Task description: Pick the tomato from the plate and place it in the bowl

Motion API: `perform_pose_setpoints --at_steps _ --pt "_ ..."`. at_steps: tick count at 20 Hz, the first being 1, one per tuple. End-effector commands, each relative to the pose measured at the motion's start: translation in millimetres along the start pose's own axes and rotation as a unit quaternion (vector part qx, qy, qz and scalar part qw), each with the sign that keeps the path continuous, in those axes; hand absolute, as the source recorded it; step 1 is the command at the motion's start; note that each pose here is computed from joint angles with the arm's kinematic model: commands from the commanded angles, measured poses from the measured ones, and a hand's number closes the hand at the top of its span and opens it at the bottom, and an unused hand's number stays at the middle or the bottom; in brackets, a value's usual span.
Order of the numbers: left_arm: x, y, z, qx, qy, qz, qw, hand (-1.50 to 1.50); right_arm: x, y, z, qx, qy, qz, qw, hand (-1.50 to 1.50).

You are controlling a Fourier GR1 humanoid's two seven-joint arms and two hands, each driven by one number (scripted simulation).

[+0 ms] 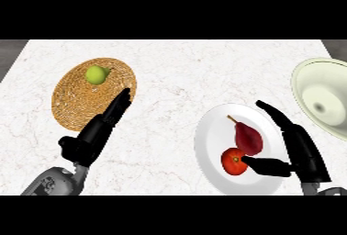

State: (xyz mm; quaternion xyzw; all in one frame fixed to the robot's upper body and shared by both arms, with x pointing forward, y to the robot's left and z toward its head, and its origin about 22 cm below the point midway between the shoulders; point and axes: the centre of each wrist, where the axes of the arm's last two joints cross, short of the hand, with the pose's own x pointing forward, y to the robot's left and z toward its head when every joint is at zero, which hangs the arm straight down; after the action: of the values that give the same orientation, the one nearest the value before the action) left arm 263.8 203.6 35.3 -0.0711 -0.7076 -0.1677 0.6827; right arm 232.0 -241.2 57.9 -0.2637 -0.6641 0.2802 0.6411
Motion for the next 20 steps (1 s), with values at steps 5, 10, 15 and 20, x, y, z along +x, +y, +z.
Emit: perform_pose_setpoints --at_steps 5,10,15,20 --pt "-3.5 -5.9 -0.7 -0.020 -0.003 -0.004 0.9998 0.00 29.6 -20.0 -8.2 0.210 0.124 0.195 0.950 -1.50" --pt "7.7 6.9 -8.1 -0.010 0.000 -0.004 0.9999 0.00 77.1 -32.2 -11.0 0.301 0.172 0.217 0.912 -1.50" --pt "-2.4 1.5 -2.9 -0.015 0.000 -0.002 0.9999 0.00 109.8 -18.4 -27.2 0.343 0.220 0.211 0.889 -1.50" --pt "0.1 -8.7 -22.7 -0.008 -0.011 0.001 0.9999 0.00 128.4 -1.7 -49.2 0.344 0.226 0.216 0.885 -1.50"
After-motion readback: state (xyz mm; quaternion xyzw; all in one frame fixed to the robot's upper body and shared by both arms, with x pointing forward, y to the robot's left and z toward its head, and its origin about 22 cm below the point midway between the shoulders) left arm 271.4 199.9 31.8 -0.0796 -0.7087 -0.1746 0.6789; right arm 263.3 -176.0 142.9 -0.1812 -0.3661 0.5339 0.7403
